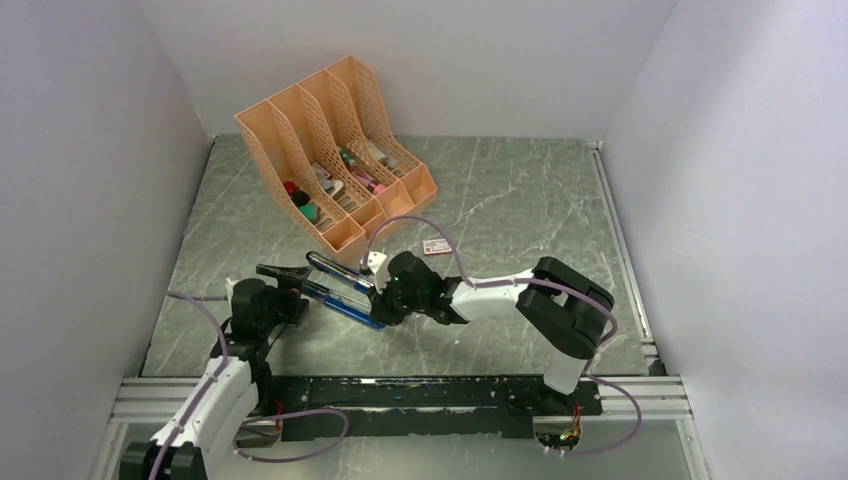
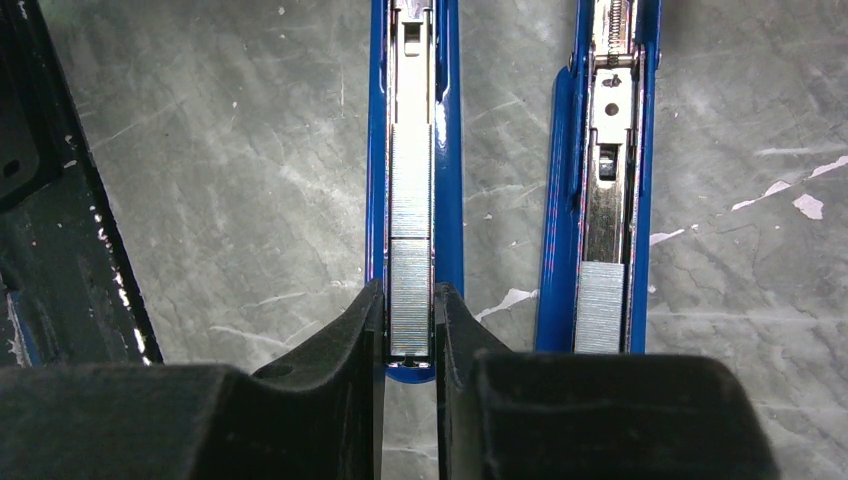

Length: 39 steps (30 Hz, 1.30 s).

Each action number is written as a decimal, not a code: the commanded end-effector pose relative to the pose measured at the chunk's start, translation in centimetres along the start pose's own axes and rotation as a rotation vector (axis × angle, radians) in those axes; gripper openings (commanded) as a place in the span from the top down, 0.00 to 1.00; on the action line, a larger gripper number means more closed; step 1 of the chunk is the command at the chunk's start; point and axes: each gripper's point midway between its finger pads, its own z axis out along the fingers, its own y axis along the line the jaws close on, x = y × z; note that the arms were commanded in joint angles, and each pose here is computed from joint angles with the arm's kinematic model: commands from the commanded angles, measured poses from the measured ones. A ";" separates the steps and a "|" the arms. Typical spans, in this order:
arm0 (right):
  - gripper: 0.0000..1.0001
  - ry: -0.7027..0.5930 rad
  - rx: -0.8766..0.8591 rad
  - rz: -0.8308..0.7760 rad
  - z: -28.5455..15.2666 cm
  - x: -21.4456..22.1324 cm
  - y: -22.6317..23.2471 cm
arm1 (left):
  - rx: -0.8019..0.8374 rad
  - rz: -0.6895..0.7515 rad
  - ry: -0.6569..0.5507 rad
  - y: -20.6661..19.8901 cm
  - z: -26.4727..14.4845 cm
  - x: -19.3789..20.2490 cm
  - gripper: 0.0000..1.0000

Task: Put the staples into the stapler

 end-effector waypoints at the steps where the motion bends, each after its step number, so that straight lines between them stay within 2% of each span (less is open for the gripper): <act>1: 1.00 0.040 0.001 0.023 0.5 0.8 -0.2 | -0.056 -0.037 0.045 3.4 0.5 1.2 0.00; 16: 1.00 0.068 -0.008 0.006 0.8 0.9 -0.3 | -0.055 -0.065 0.025 3.9 1.7 1.0 0.01; 23: 1.00 0.090 -0.001 0.004 0.8 1.5 -0.4 | -0.023 -0.032 -0.056 3.6 2.1 -0.5 0.04; 32: 1.00 0.121 0.001 -0.004 1.0 2.3 -0.7 | 0.039 0.151 -0.173 1.8 1.9 -2.8 0.24; 39: 1.00 0.128 -0.009 -0.003 1.1 2.6 -0.5 | 0.114 0.176 -0.188 1.1 1.6 -2.8 0.36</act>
